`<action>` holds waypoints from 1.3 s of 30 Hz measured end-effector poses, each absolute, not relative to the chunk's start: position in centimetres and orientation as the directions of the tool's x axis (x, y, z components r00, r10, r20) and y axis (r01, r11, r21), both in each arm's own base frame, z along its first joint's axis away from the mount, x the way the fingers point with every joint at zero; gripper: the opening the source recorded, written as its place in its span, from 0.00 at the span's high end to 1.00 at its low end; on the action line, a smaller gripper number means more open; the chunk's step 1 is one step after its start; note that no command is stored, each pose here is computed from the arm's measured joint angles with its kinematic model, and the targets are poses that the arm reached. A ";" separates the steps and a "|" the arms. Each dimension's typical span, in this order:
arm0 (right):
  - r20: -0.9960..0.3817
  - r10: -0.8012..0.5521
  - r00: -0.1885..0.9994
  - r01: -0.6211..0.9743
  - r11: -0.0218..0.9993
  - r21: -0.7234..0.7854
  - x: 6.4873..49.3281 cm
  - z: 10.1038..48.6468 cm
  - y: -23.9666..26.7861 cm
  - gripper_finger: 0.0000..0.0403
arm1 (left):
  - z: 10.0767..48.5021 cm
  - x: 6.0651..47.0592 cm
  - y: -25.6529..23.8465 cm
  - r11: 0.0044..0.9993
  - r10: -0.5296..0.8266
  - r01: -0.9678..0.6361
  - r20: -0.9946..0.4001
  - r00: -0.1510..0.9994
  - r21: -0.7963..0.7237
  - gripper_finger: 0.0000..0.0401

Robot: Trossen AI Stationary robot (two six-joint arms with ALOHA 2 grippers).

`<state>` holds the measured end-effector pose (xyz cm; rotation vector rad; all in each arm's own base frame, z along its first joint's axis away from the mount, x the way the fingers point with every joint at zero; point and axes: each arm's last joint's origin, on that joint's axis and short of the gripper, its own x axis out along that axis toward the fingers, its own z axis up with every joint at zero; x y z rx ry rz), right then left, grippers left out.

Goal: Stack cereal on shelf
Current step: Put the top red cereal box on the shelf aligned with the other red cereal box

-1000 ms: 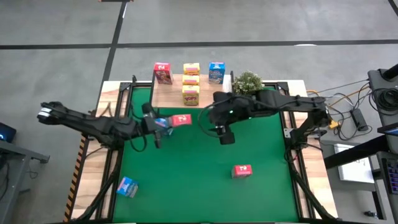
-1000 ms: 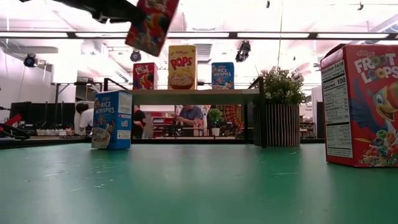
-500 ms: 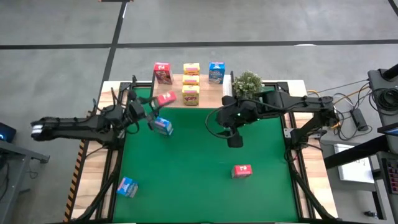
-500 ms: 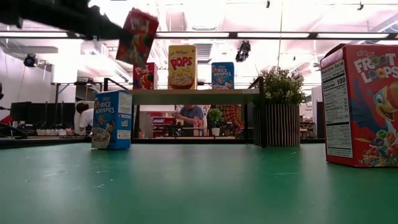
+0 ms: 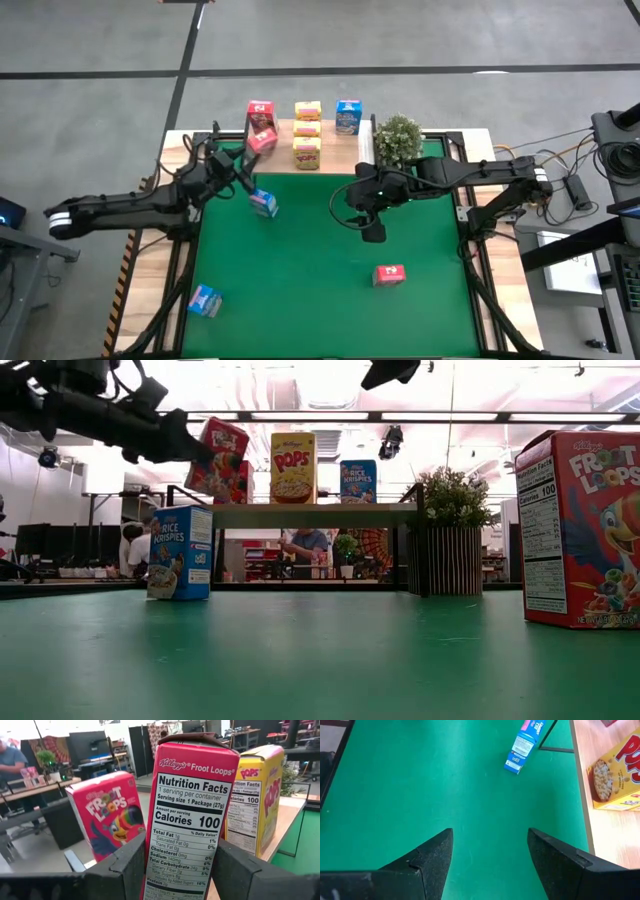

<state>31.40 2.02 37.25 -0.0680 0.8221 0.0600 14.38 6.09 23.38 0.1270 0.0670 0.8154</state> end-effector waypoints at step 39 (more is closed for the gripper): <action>-0.731 0.027 0.682 -0.079 0.996 -0.037 31.5 37.2 2.0 0.39 | 23.0 15.3 7.0 0.619 0.785 -0.784 0.004 0.620 0.034 0.40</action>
